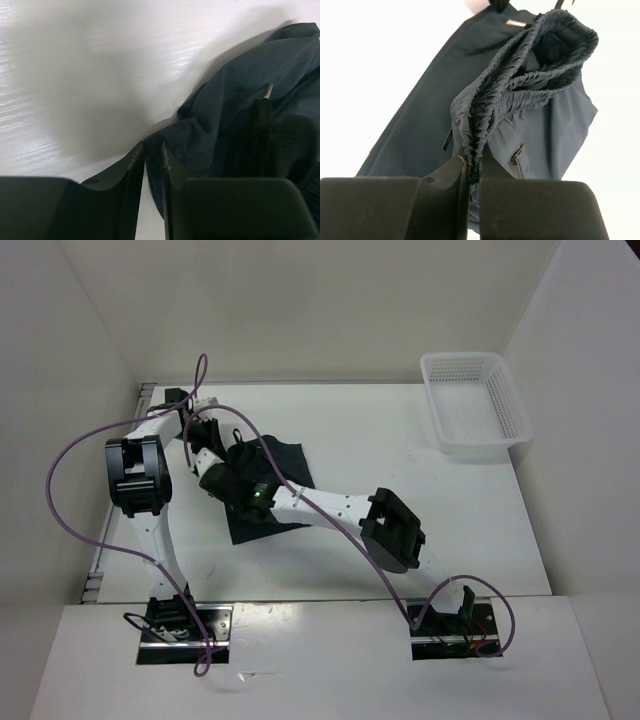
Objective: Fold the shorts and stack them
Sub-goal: Fold the shorts
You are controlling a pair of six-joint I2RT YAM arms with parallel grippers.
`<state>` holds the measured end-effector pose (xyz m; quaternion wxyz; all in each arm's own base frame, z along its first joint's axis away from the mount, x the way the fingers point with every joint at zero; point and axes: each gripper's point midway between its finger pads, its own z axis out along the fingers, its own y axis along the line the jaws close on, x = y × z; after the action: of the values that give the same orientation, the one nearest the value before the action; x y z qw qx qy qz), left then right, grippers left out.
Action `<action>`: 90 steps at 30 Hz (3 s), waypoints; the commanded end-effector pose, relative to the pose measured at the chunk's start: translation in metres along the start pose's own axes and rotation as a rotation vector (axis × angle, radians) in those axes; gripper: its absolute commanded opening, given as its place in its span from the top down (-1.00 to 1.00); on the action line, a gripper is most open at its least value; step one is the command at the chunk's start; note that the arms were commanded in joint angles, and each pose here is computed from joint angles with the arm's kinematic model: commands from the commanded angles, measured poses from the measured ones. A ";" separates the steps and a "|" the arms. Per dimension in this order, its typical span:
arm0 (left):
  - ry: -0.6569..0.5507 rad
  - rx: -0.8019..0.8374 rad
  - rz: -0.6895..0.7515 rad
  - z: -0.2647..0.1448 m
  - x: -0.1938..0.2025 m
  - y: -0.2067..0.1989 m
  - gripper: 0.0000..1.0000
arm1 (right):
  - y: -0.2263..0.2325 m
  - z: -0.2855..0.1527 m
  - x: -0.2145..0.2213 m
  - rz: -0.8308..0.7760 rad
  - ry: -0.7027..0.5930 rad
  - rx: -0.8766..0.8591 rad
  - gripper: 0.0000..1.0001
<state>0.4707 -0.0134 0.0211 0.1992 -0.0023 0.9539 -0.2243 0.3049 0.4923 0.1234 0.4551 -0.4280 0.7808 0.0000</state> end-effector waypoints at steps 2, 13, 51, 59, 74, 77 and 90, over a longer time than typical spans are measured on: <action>0.104 -0.016 -0.016 0.020 0.030 0.010 0.46 | 0.011 0.000 -0.013 0.031 -0.042 -0.074 1.00; 0.023 -0.052 -0.009 -0.006 0.002 0.019 -0.33 | 0.050 -0.040 -0.035 0.037 -0.124 -0.311 -0.48; 0.087 0.134 0.019 -0.018 0.039 -0.052 0.87 | -0.023 -0.015 0.205 0.651 0.296 -0.180 0.78; 0.079 0.292 0.010 -0.014 0.025 -0.074 0.90 | -0.018 -0.048 0.205 0.668 0.297 -0.238 1.00; 0.130 0.325 -0.032 -0.001 0.042 -0.072 0.49 | -0.087 -0.110 0.124 0.637 -0.051 -0.179 -1.00; 0.131 0.298 -0.029 0.002 0.044 -0.067 -0.06 | -0.125 -0.101 0.128 0.776 -0.057 -0.132 -1.00; -0.055 0.175 0.041 -0.074 0.010 -0.064 -1.00 | -0.195 -0.063 0.176 0.897 0.138 0.114 -1.00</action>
<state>0.4248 -0.0594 0.0659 0.1681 0.0137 0.9264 -0.3366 0.3340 0.2406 0.0973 0.3663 -0.0548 0.9175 0.1452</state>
